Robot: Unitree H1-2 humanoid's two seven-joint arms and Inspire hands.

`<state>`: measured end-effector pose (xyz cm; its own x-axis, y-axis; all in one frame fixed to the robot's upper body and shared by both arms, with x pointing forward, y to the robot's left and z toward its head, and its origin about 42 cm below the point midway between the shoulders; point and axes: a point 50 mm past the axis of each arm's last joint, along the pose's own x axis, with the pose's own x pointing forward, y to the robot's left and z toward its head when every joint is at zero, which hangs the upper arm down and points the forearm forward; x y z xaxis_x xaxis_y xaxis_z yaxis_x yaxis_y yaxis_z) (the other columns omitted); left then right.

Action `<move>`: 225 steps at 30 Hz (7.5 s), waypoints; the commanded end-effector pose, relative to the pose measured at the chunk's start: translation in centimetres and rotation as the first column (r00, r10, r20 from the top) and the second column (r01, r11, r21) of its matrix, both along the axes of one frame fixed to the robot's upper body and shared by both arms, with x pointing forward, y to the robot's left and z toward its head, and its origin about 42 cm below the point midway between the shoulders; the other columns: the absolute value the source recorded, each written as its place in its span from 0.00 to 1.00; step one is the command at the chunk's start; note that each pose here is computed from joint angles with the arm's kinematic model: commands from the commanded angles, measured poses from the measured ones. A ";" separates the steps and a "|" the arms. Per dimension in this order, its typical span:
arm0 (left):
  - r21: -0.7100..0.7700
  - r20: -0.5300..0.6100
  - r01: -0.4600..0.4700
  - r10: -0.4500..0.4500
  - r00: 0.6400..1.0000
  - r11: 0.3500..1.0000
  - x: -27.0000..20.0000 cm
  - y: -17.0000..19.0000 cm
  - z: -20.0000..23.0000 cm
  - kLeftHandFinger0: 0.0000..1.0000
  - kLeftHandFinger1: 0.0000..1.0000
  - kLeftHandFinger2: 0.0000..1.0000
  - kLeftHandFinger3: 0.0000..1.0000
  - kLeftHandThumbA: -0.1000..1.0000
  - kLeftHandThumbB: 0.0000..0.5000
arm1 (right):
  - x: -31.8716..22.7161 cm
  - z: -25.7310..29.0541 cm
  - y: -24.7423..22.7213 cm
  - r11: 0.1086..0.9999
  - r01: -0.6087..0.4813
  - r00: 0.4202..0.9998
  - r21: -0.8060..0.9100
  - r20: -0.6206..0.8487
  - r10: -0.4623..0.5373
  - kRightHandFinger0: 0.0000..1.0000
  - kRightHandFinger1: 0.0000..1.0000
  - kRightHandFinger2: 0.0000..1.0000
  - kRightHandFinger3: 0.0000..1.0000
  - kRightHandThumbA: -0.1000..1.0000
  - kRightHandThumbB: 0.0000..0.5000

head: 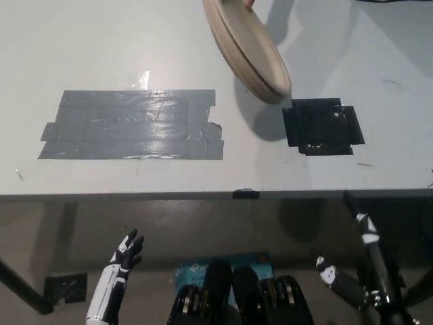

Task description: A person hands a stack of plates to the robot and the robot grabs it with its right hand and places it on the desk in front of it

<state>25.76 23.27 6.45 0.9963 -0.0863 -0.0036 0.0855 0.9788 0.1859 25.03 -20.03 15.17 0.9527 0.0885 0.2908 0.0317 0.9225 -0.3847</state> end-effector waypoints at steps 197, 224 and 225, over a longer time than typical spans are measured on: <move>0.018 0.084 0.042 -0.044 0.995 0.999 2.2 1.5 3.3 0.94 0.99 1.00 1.00 1.00 0.41 | 8.2 35.8 -3.4 0.273 -0.962 0.270 0.028 0.267 0.925 1.00 1.00 1.00 1.00 1.00 1.00; 0.020 0.181 0.085 -0.087 0.980 0.996 7.4 -0.1 5.8 0.98 1.00 1.00 1.00 1.00 0.44 | -6.4 24.0 -6.0 0.589 -0.804 0.440 -0.080 0.586 0.680 1.00 1.00 1.00 1.00 1.00 1.00; 0.018 0.181 0.084 -0.086 0.980 0.996 7.4 -0.1 5.8 0.98 1.00 1.00 1.00 1.00 0.44 | -6.3 23.2 -5.9 0.580 -0.813 0.457 -0.043 0.570 0.682 1.00 1.00 1.00 1.00 1.00 1.00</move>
